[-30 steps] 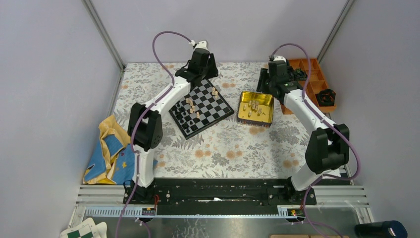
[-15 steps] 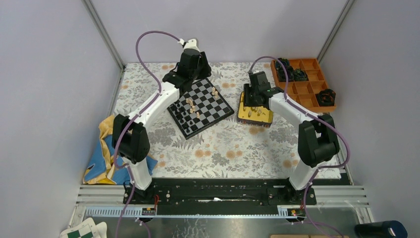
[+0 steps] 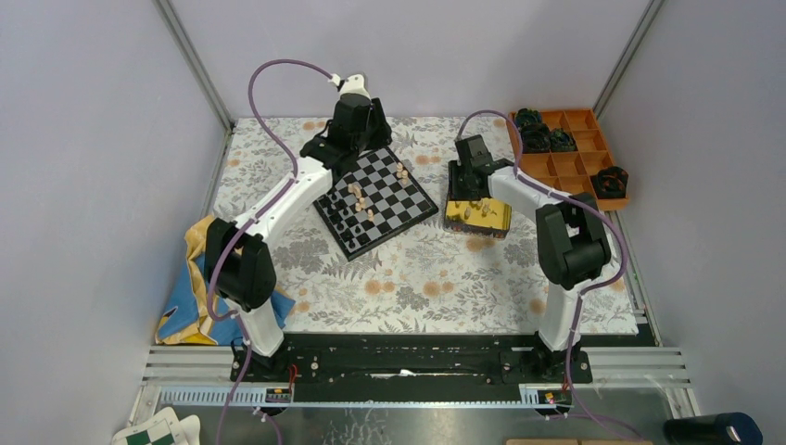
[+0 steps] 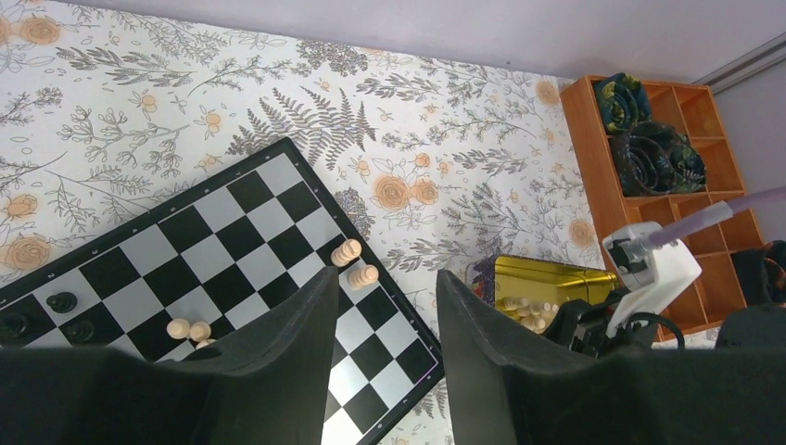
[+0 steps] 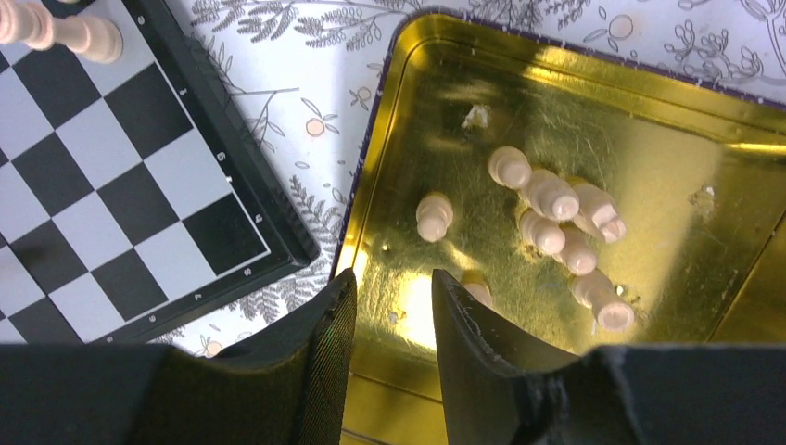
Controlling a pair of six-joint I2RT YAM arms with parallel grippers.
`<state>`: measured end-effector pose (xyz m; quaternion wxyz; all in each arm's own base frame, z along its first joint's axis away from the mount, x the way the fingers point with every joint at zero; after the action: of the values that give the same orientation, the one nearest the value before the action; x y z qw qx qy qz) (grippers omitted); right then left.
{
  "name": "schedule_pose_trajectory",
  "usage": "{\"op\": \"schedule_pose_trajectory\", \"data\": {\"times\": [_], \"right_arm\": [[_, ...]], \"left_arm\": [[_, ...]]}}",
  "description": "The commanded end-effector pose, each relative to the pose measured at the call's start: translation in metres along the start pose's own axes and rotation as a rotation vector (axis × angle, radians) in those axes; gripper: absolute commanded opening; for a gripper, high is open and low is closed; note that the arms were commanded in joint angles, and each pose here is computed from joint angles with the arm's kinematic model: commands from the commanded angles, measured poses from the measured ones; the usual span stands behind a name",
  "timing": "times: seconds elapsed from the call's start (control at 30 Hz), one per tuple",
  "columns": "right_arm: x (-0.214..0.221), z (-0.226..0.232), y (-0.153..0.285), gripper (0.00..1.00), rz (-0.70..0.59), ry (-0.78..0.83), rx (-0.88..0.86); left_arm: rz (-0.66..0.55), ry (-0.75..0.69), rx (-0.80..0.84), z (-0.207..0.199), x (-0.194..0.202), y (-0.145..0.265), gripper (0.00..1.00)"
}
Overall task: Set up the chess pieces on the board
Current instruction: Pick up the chess piece from the storage box.
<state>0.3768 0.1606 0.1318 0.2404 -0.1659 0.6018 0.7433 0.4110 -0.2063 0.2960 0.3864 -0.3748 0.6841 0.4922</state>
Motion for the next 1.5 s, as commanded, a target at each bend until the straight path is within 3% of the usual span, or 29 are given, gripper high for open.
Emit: {"op": "schedule_pose_trajectory", "data": {"times": [0.0, 0.67, 1.2, 1.3, 1.4, 1.47], "right_arm": [[-0.021, 0.011, -0.002, 0.42, -0.069, 0.014, -0.017], [-0.025, 0.002, -0.018, 0.42, -0.082, 0.024, 0.038], [-0.024, -0.001, -0.029, 0.32, -0.059, 0.018, 0.047], [-0.022, -0.003, -0.030, 0.27, -0.054, 0.019, 0.059], [-0.021, -0.004, -0.028, 0.11, -0.064, 0.019, 0.068], [-0.023, -0.005, -0.026, 0.08, -0.074, 0.021, 0.078]], "left_arm": [[-0.070, -0.012, 0.008, -0.001, -0.014, 0.010, 0.50], [-0.054, -0.031, 0.012, 0.001, -0.006, 0.005, 0.50], [-0.044, -0.034, 0.004, 0.004, -0.002, 0.003, 0.50], [-0.042, -0.032, 0.005, 0.005, -0.001, 0.003, 0.50], [-0.041, -0.030, 0.006, 0.005, 0.000, 0.003, 0.50], [-0.041, -0.029, 0.007, 0.005, 0.000, 0.003, 0.50]]}}
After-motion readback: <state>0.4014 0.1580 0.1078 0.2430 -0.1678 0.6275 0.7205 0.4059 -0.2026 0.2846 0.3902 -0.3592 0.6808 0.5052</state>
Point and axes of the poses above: each gripper's point midway between its finger pads, its own y axis back along the fingers, its own z axis along the line the jaws close on, x = y × z, the point moved 9 cm from there along y, back along the fingers, and after that the axes turned 10 degrees about -y, right-handed, at the moved point
